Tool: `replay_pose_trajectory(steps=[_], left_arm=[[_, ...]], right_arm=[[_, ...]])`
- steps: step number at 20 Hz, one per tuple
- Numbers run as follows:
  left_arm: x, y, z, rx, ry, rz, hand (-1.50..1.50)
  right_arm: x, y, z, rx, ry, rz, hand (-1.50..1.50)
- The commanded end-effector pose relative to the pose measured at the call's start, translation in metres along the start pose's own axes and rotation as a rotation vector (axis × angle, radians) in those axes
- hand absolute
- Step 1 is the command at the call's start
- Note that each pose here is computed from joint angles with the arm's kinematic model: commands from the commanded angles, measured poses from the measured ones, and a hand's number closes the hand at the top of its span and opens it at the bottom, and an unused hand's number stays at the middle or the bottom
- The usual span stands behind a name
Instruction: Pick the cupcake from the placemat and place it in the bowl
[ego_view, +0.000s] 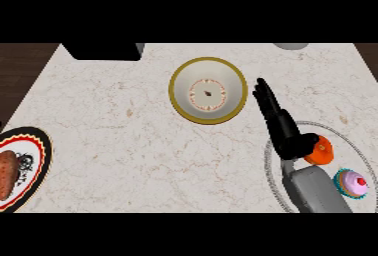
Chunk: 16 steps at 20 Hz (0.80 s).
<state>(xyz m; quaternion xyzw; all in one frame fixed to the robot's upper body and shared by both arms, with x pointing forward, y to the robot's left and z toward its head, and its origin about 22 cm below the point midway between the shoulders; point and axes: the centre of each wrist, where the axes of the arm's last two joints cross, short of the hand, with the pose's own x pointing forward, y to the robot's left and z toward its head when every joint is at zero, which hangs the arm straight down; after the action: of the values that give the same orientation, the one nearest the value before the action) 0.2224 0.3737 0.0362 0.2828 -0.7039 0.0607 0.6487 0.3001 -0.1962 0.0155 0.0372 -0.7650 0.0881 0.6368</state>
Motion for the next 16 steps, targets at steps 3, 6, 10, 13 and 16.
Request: replay_pose_trajectory(steps=[3, 6, 10, 13, 16], left_arm=[[0.013, -0.007, -0.002, -0.072, -0.007, -0.009, 0.00], [0.013, -0.016, 0.000, -0.145, 0.013, -0.010, 0.00], [0.007, -0.019, 0.009, -0.146, 0.083, 0.036, 0.00], [0.010, -0.022, 0.010, -0.193, 0.092, 0.041, 0.00], [0.023, -0.038, -0.002, -0.226, 0.068, 0.058, 0.00]], right_arm=[[0.060, -0.081, 0.001, -0.090, -0.163, 0.201, 1.50], [0.108, -0.150, 0.012, -0.177, -0.284, 0.431, 1.50], [0.034, -0.214, 0.094, -0.569, 0.343, 0.737, -1.50], [0.037, -0.191, 0.135, -0.583, 0.264, 0.802, -1.50], [0.059, -0.169, 0.162, -0.534, 0.277, 0.839, -1.50]])
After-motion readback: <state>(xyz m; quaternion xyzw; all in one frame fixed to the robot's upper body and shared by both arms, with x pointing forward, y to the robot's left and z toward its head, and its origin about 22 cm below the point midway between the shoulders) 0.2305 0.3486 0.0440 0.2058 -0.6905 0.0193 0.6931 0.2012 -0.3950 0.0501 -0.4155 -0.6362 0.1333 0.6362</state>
